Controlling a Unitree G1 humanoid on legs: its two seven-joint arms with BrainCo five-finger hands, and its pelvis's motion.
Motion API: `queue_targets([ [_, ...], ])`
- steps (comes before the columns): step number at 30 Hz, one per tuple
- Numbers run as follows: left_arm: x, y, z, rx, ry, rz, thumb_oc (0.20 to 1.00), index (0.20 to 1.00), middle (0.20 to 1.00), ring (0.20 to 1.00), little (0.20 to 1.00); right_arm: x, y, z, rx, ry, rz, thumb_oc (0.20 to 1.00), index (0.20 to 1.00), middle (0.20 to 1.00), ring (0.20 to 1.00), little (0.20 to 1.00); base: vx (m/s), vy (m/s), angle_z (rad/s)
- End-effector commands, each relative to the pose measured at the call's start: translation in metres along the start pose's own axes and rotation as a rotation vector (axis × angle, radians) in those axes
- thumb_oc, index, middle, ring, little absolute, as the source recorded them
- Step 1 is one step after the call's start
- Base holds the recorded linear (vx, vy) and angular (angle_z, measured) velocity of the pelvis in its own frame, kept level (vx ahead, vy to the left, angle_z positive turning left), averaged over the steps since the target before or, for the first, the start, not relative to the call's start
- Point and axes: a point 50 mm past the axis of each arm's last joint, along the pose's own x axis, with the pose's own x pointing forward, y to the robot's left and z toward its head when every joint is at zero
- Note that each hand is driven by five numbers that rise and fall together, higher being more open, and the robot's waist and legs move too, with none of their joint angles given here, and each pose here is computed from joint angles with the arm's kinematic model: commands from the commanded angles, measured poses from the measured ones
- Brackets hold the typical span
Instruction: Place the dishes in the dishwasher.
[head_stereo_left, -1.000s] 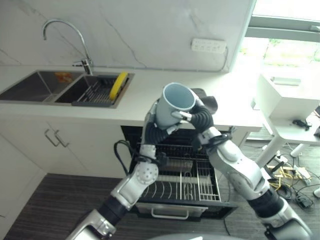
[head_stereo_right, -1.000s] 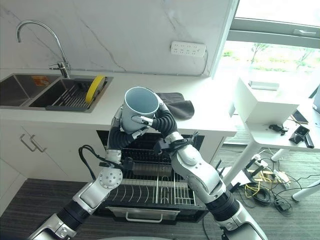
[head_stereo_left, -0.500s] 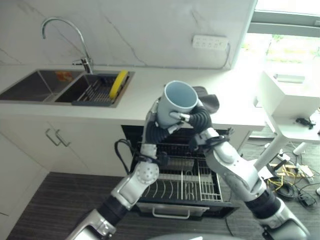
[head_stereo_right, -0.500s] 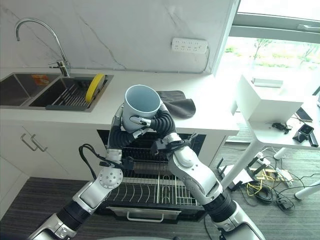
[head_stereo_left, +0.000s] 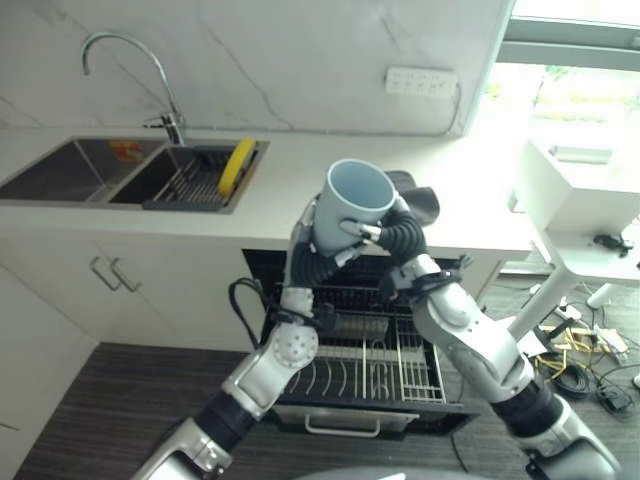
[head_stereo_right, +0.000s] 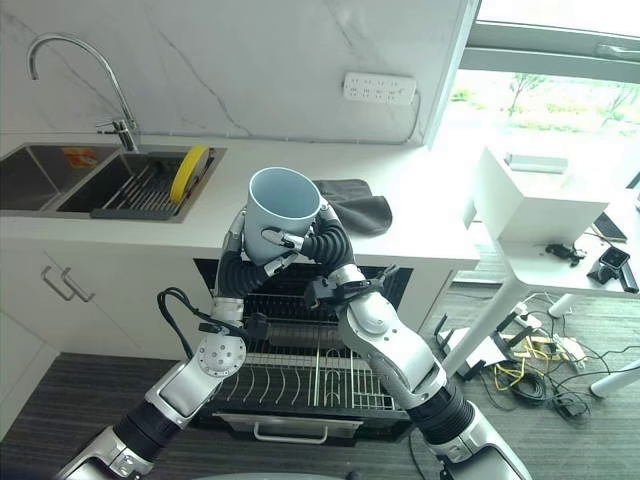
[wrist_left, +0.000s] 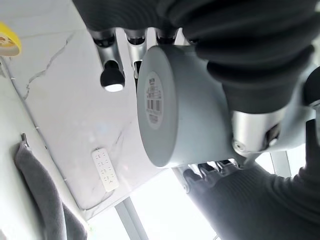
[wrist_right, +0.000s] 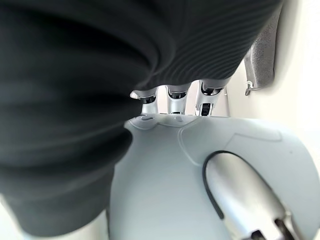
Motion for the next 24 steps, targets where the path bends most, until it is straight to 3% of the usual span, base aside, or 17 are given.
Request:
queue_targets([
  [1, 0.023, -0.011, 0.037, -0.055, -0.227, -0.062, 0.2, 0.2, 0.2, 0.2, 0.2, 0.014, 0.016, 0.048, 0.014, -0.244, 0.065, 0.2, 0.2, 0.2, 0.2, 0.2, 0.0, 0.0, 0.0],
  [5, 0.023, -0.011, 0.032, -0.078, -0.183, -0.067, 0.2, 0.2, 0.2, 0.2, 0.2, 0.014, 0.014, 0.047, 0.005, -0.251, 0.049, 0.2, 0.2, 0.2, 0.2, 0.2, 0.0, 0.0, 0.0],
  [6, 0.022, -0.01, 0.03, -0.084, -0.169, -0.074, 0.464, 0.464, 0.464, 0.464, 0.464, 0.014, 0.012, 0.046, -0.005, -0.25, 0.041, 0.2, 0.2, 0.2, 0.2, 0.2, 0.0, 0.0, 0.0],
  [7, 0.021, -0.01, 0.025, -0.109, -0.107, -0.094, 1.0, 1.0, 1.0, 1.0, 1.0, 0.013, 0.008, 0.045, -0.053, -0.258, 0.017, 0.2, 0.2, 0.2, 0.2, 0.2, 0.05, 0.003, -0.01],
  [12, 0.015, -0.006, 0.013, -0.123, -0.008, -0.121, 1.0, 1.0, 1.0, 1.0, 1.0, 0.009, -0.004, 0.039, -0.086, -0.239, -0.024, 0.2, 0.2, 0.2, 0.2, 0.2, 0.0, 0.0, 0.0],
  [24, 0.0, 0.049, -0.004, -0.172, 0.101, -0.026, 1.0, 1.0, 1.0, 1.0, 1.0, -0.032, -0.064, 0.017, -0.158, -0.189, -0.261, 0.2, 0.2, 0.2, 0.2, 0.2, 0.0, 0.0, 0.0],
])
